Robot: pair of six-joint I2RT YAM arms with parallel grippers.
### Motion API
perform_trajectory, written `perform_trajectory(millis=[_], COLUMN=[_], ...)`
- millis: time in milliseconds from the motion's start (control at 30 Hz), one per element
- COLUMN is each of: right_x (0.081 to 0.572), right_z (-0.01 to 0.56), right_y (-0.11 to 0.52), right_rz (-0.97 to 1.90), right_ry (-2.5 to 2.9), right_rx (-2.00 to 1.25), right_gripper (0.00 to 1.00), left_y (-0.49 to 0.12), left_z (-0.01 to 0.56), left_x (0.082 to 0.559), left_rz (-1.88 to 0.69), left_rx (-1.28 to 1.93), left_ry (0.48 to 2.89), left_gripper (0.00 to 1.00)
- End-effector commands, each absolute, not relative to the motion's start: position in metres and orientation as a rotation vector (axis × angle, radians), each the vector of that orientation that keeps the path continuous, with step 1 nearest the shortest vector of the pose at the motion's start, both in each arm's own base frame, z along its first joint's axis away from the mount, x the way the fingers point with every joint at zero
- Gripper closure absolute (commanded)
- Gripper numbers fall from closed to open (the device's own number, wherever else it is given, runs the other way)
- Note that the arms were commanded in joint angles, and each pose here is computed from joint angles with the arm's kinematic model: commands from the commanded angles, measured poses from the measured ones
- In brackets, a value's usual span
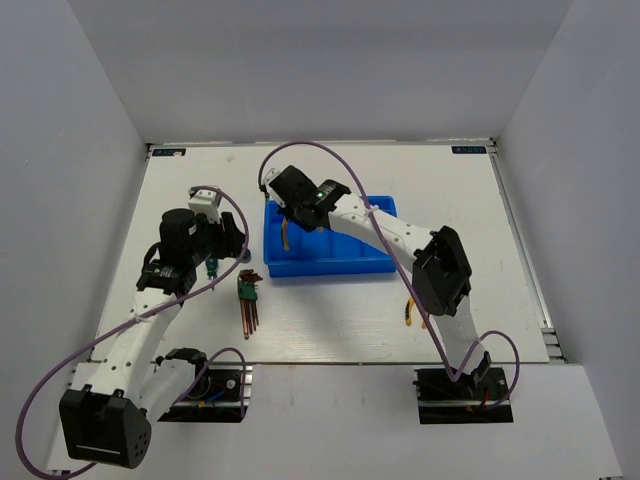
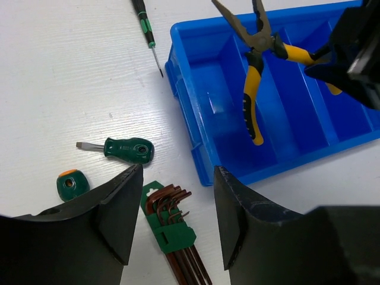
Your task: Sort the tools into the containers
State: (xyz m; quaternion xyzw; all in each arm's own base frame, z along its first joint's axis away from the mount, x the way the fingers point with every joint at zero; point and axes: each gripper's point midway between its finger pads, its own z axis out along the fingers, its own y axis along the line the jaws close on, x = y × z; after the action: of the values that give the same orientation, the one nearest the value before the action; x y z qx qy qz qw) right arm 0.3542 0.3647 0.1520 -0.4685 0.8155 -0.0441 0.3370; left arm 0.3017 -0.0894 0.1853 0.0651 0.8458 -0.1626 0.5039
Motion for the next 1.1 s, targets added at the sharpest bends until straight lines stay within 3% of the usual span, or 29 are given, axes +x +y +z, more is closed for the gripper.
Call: perform_trajectory(millis=[0,533,1067], right_x=[0.364,0.364,0.340], right_z=[0.168,0.146,0.130], right_y=[0.385,0.396,0.414], right_rz=[-0.145,-0.223,-0.067], right_ry=[2.030,2.030,2.106], right_rx=[-1.157,-1.076,-0.987], right_gripper=[1.00,1.00,1.00], left_y=[-0.093,-0.094,-0.095], left_z=[0.195,0.197,0.200], left_x=[0.301,0.300,0.298], left_rz=[-0.406,-0.415,-0.424], left_rx=[0.177,0.184,0.191], left_ry=[2.002,1.992,1.983], left_gripper=[0.38,0.38,0.38])
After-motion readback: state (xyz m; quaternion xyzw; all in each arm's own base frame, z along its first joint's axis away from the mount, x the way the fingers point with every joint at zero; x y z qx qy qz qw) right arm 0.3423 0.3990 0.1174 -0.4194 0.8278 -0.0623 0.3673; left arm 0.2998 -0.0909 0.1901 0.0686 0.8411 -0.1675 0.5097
